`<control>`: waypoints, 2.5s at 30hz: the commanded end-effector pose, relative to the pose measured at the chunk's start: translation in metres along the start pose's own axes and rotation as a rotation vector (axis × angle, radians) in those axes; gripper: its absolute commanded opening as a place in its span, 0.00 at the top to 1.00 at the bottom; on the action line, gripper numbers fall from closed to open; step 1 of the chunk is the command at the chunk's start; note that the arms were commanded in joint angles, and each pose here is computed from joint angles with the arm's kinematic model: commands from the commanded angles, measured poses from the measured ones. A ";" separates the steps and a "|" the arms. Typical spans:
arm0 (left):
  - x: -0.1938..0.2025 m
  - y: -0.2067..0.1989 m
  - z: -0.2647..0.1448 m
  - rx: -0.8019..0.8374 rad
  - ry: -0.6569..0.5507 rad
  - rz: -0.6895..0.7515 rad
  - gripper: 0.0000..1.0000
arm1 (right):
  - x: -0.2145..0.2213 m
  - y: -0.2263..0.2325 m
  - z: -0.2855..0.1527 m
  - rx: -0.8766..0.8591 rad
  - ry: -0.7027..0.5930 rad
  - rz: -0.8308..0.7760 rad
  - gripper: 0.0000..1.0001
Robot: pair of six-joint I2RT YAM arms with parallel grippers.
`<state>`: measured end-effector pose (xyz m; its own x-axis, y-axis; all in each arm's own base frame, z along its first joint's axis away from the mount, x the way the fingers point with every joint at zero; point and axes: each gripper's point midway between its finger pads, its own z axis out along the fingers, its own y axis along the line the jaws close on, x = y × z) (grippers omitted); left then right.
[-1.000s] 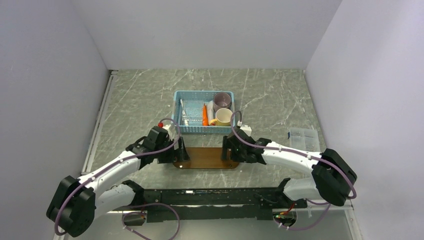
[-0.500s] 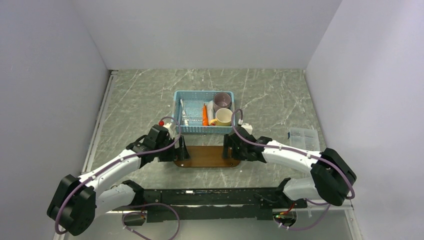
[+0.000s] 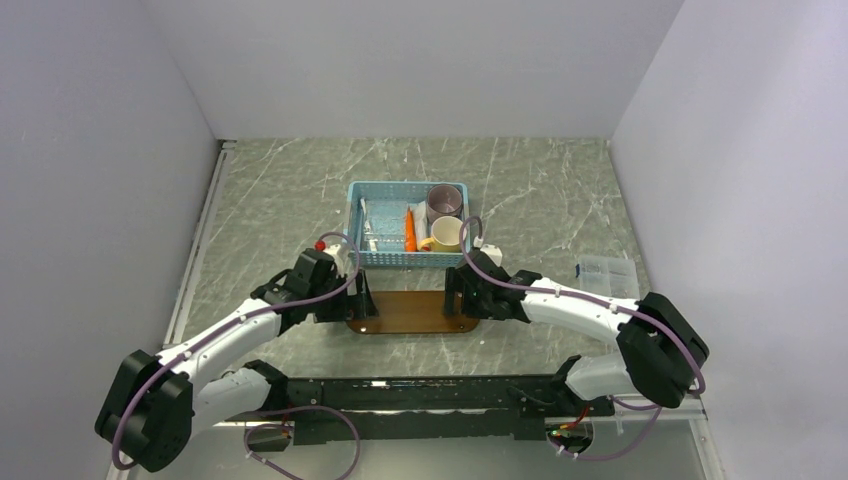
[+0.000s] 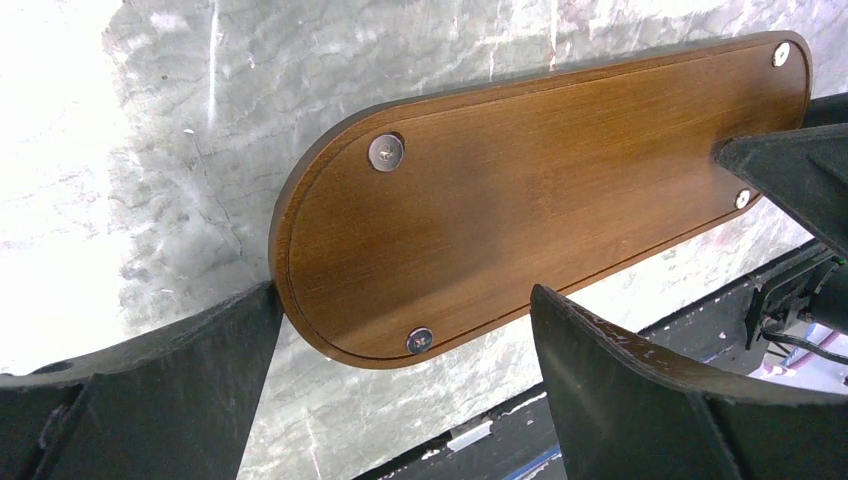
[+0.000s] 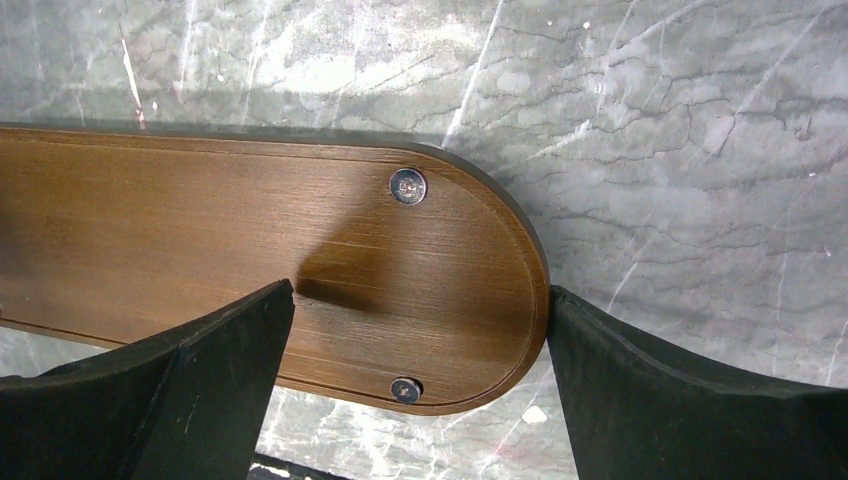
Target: Prepare toiletry sets of a toothbrush and toothpaste on the tray
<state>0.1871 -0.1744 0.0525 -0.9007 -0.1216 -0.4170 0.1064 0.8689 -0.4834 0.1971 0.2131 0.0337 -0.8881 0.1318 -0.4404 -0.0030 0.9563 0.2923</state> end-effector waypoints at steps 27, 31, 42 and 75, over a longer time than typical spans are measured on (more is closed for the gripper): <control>-0.053 -0.004 -0.056 -0.110 -0.196 0.047 0.01 | -0.082 -0.005 -0.056 0.128 -0.247 -0.142 0.01; -0.066 -0.006 -0.081 -0.145 -0.251 0.088 0.01 | -0.098 0.004 -0.069 0.115 -0.281 -0.176 0.01; -0.101 -0.021 -0.157 -0.179 -0.420 0.236 0.01 | -0.154 0.046 -0.098 0.067 -0.367 -0.260 0.07; -0.088 0.000 -0.171 -0.175 -0.588 0.364 0.01 | -0.213 0.089 0.003 0.138 -0.273 0.071 0.45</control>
<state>0.1882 -0.0810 0.2113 -0.4770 0.0107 -0.8788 0.2472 0.9612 -0.1224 0.3736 0.2664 0.1380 -0.7628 0.1526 -0.6284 0.0595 0.9842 0.1667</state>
